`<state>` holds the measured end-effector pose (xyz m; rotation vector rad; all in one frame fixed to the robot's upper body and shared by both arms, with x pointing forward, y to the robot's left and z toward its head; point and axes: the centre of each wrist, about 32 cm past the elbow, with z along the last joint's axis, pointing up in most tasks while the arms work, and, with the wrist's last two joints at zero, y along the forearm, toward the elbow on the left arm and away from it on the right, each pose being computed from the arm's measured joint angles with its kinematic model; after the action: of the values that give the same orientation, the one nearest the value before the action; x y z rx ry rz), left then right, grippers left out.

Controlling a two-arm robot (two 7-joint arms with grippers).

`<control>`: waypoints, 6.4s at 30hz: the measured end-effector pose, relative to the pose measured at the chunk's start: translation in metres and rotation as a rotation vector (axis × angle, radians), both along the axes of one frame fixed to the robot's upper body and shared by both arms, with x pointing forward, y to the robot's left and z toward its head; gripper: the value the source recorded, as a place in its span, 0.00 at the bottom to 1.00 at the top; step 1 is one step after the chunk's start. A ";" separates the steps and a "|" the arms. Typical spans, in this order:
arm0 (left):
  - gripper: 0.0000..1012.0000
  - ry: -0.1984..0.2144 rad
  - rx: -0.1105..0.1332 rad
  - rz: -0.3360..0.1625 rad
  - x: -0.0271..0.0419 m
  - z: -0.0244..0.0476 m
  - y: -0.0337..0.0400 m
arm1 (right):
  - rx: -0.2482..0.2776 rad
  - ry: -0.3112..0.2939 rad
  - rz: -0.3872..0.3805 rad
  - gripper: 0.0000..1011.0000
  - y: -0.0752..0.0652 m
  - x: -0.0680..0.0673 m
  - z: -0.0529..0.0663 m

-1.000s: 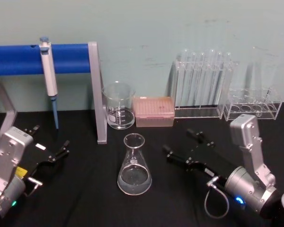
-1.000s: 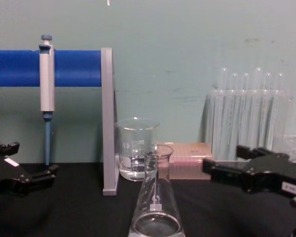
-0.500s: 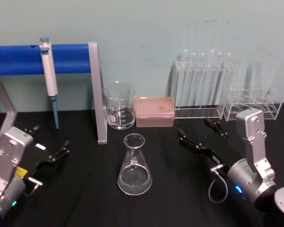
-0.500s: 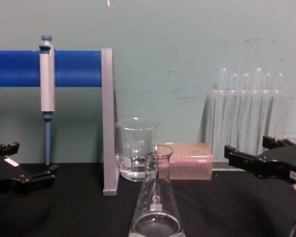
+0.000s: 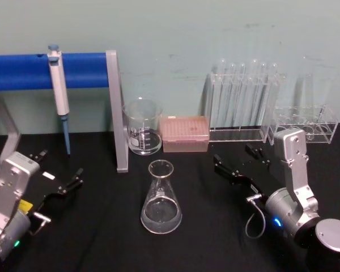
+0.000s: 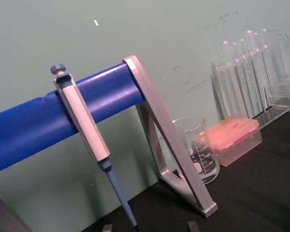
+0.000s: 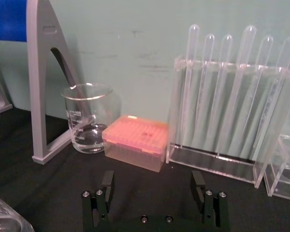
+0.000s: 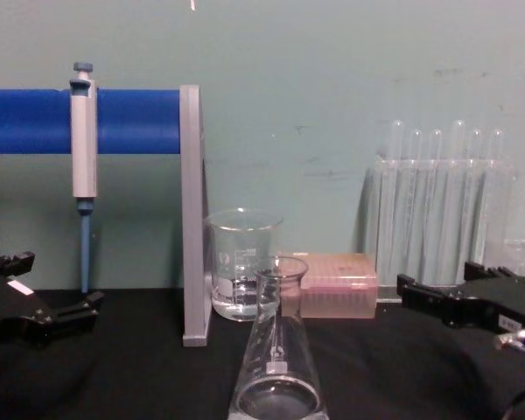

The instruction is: Grasp the erlenmeyer flask with one hand, shake it three times, then place it back.

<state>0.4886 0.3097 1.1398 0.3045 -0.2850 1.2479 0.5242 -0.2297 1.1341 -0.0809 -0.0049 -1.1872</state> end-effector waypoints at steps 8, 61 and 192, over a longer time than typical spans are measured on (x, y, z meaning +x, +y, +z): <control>0.99 0.000 0.000 0.000 0.0000 0.0000 0.0000 | -0.002 0.009 -0.002 0.99 0.000 0.001 -0.001; 0.99 0.000 0.000 0.000 0.0000 0.0000 0.0000 | -0.001 0.001 0.001 0.99 0.000 0.000 0.000; 0.99 0.000 0.000 0.000 0.0000 0.0000 0.0000 | -0.001 0.001 0.001 0.99 0.000 0.000 0.000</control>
<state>0.4886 0.3097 1.1398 0.3044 -0.2851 1.2479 0.5242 -0.2294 1.1342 -0.0825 -0.0043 -1.1858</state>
